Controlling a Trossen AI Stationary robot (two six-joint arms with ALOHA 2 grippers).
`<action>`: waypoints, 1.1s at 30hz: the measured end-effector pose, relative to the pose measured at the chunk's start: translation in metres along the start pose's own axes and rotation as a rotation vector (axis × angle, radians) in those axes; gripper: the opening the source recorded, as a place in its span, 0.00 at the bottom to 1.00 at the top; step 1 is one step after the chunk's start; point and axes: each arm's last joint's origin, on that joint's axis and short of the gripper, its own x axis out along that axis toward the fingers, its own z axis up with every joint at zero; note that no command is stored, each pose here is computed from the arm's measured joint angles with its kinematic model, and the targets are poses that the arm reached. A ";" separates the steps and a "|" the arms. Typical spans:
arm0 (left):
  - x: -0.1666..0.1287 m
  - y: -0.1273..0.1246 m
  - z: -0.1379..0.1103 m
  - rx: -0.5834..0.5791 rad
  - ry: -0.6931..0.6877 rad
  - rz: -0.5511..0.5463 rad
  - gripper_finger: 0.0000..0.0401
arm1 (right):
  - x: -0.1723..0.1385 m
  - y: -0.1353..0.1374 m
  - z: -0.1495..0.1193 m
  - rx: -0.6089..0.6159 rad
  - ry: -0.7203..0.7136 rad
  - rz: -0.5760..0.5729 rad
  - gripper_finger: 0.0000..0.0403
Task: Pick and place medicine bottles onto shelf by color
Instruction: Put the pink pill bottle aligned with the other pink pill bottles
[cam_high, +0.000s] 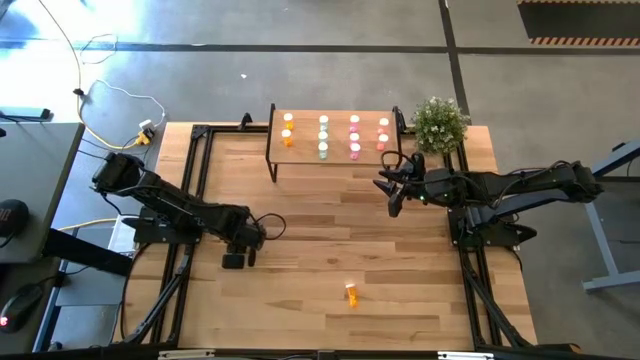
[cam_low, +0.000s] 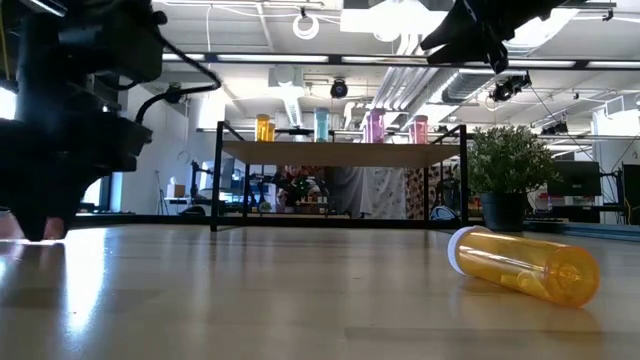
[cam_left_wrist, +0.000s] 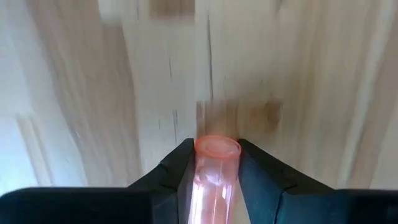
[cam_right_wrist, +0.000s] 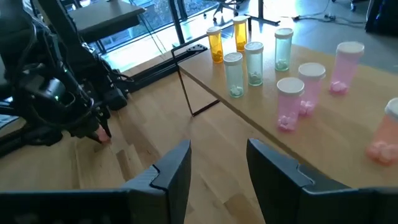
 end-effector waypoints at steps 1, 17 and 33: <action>-0.003 -0.001 0.004 0.011 -0.023 -0.003 0.25 | 0.000 0.000 0.000 0.009 0.003 0.001 0.36; -0.080 -0.013 0.062 0.294 -0.342 0.074 0.25 | 0.000 0.001 -0.001 0.132 0.029 0.047 0.36; -0.168 -0.040 0.103 1.014 -0.684 0.746 0.26 | -0.002 0.014 0.010 0.618 0.093 0.340 0.36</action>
